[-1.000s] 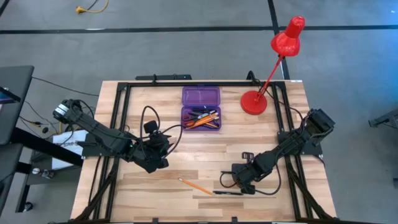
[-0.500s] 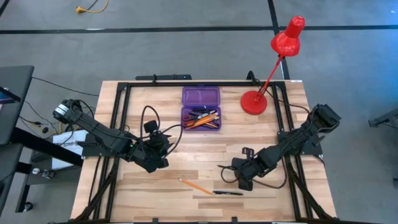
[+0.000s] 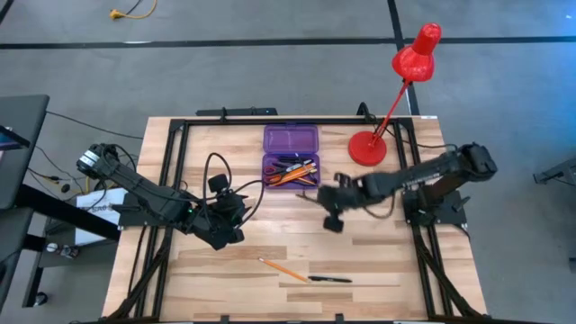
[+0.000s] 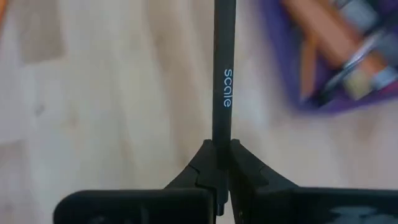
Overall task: Pick & place school supplies into a supply box
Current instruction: Put the black pen into the purple supply box
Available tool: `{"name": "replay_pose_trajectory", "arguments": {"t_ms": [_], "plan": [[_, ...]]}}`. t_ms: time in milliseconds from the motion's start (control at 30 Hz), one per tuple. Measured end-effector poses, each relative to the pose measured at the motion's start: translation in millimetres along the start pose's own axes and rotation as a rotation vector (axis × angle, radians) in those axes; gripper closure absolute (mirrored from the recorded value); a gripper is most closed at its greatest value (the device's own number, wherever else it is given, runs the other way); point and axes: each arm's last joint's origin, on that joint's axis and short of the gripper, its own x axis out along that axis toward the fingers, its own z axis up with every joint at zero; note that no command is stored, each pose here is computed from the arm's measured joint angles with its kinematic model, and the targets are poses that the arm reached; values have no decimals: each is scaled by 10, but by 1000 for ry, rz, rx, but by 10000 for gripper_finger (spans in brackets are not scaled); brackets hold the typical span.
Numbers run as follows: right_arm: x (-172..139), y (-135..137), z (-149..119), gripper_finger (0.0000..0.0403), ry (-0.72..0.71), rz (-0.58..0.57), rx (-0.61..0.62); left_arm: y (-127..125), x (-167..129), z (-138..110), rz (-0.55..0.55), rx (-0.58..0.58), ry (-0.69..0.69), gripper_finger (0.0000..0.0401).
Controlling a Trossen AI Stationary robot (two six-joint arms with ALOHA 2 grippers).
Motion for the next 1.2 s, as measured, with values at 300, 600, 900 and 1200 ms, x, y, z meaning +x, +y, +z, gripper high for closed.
{"name": "replay_pose_trajectory", "arguments": {"t_ms": [300, 600, 900, 1200], "plan": [[143, -767, 573, 402, -37, -40, 2, 1, -1, 1, 1, -57, -1, 273], [569, -1121, 948, 397, 24, 40, 40, 6, -1, -7, 5, -107, 5, 273], [803, -1224, 903, 389, 245, 54, 59, 23, -2, -36, 20, -113, 28, 273], [714, -1213, 926, 317, 225, 50, 95, 37, -3, -53, 40, -89, 36, 273]]}}
